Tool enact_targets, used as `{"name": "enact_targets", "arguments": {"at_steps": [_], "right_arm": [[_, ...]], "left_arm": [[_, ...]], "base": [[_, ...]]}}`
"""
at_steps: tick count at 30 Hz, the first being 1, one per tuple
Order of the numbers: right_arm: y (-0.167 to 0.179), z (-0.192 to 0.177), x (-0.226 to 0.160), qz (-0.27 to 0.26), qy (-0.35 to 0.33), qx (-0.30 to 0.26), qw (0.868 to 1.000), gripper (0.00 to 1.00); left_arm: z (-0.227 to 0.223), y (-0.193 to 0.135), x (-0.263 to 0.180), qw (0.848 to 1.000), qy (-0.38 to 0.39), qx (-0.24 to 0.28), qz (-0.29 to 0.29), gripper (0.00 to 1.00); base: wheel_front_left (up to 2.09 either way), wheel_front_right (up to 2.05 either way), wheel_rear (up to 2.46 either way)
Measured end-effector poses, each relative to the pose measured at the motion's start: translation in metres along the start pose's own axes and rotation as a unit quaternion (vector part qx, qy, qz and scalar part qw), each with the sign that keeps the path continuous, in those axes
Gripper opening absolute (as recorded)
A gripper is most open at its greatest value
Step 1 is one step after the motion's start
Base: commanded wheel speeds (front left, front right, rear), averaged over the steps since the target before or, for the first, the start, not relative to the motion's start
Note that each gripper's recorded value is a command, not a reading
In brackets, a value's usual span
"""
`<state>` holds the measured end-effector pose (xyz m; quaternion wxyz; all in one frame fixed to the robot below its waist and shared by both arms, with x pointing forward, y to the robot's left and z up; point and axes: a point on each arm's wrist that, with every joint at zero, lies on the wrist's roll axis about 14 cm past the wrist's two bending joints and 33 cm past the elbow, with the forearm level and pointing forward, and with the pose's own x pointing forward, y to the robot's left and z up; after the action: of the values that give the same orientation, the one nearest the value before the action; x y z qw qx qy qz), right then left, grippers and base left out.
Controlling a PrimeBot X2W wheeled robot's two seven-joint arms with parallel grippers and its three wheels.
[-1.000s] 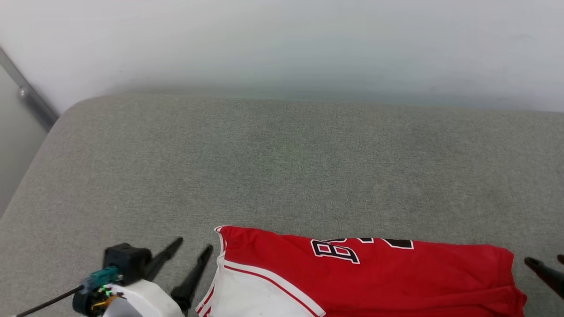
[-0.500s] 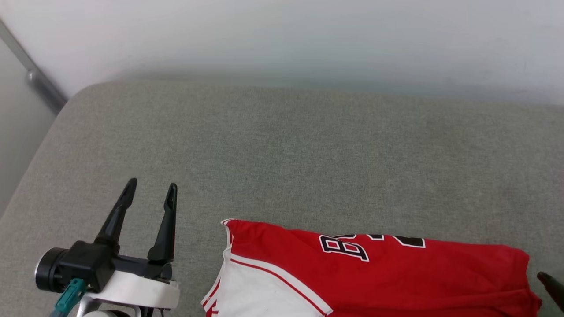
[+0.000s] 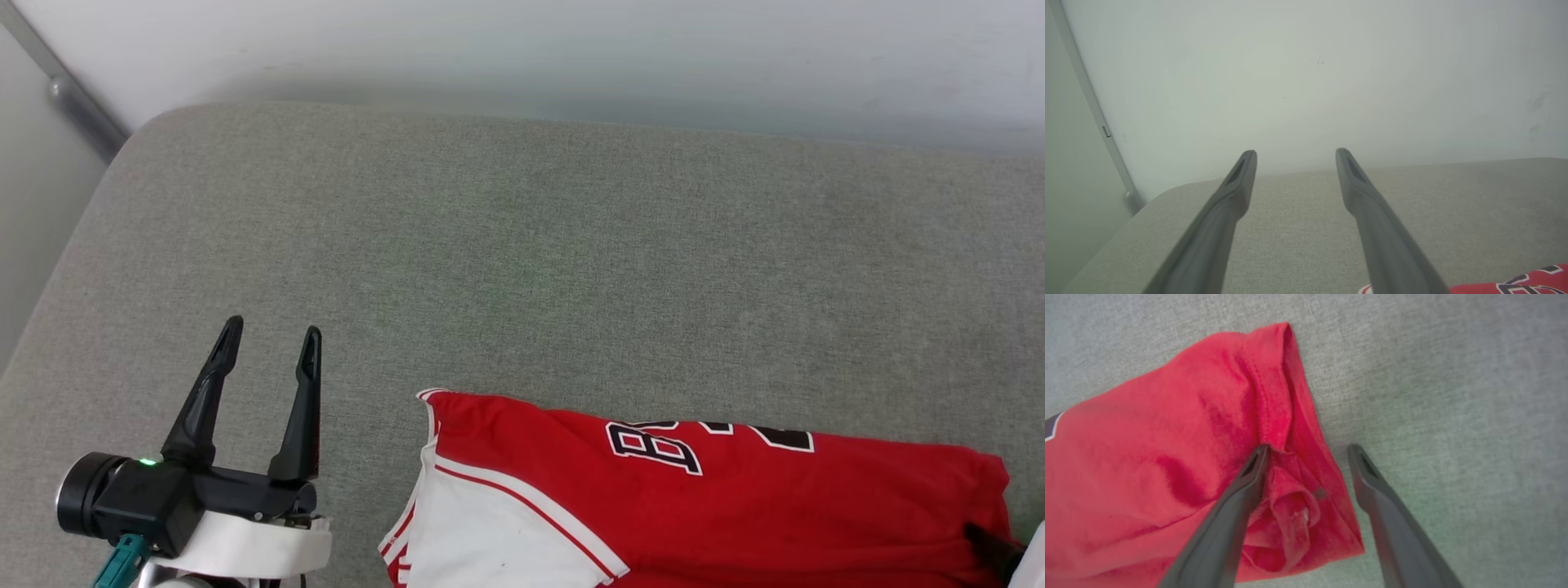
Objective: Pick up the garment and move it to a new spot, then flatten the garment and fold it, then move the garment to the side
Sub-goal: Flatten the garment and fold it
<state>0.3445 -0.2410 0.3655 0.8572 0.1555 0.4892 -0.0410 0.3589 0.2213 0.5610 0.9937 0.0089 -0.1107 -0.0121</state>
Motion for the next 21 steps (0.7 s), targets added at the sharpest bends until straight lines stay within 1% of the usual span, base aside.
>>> {"name": "enact_targets", "arguments": {"at_steps": [7, 8, 9, 10, 13, 16, 21], "right_arm": [[0.012, -0.008, 0.008, 0.025, 0.017, -0.003, 1.000, 1.00], [0.013, -0.009, 0.008, 0.028, 0.018, -0.002, 0.999, 0.79], [0.014, -0.010, 0.009, 0.029, 0.016, -0.002, 0.999, 0.33], [0.014, -0.009, 0.009, 0.029, 0.013, -0.003, 0.999, 0.00], [0.019, -0.009, 0.010, 0.036, 0.004, -0.009, 0.999, 0.00], [0.028, -0.009, 0.008, 0.053, -0.003, -0.003, 0.999, 0.00], [0.021, 0.001, 0.000, 0.051, -0.028, 0.002, 0.998, 0.00]], "left_arm": [[-0.008, 0.001, -0.001, 1.000, 0.007, -0.004, 0.002, 1.00], [-0.008, 0.000, -0.001, 1.000, 0.008, -0.005, 0.001, 1.00], [-0.009, 0.000, -0.001, 1.000, 0.008, -0.005, 0.001, 1.00], [-0.009, 0.000, -0.001, 1.000, 0.009, -0.004, 0.000, 1.00], [-0.009, 0.000, -0.002, 1.000, 0.008, -0.004, 0.000, 1.00], [-0.008, 0.000, -0.004, 1.000, 0.008, -0.003, 0.000, 1.00], [0.000, -0.002, -0.002, 1.000, -0.007, -0.008, 0.000, 1.00]], "base": [[0.00, 0.00, 0.00], [0.00, 0.00, 0.00], [0.00, 0.00, 0.00], [0.00, 0.00, 0.00], [0.00, 0.00, 0.00], [0.00, 0.00, 0.00], [0.00, 0.00, 0.00]]}}
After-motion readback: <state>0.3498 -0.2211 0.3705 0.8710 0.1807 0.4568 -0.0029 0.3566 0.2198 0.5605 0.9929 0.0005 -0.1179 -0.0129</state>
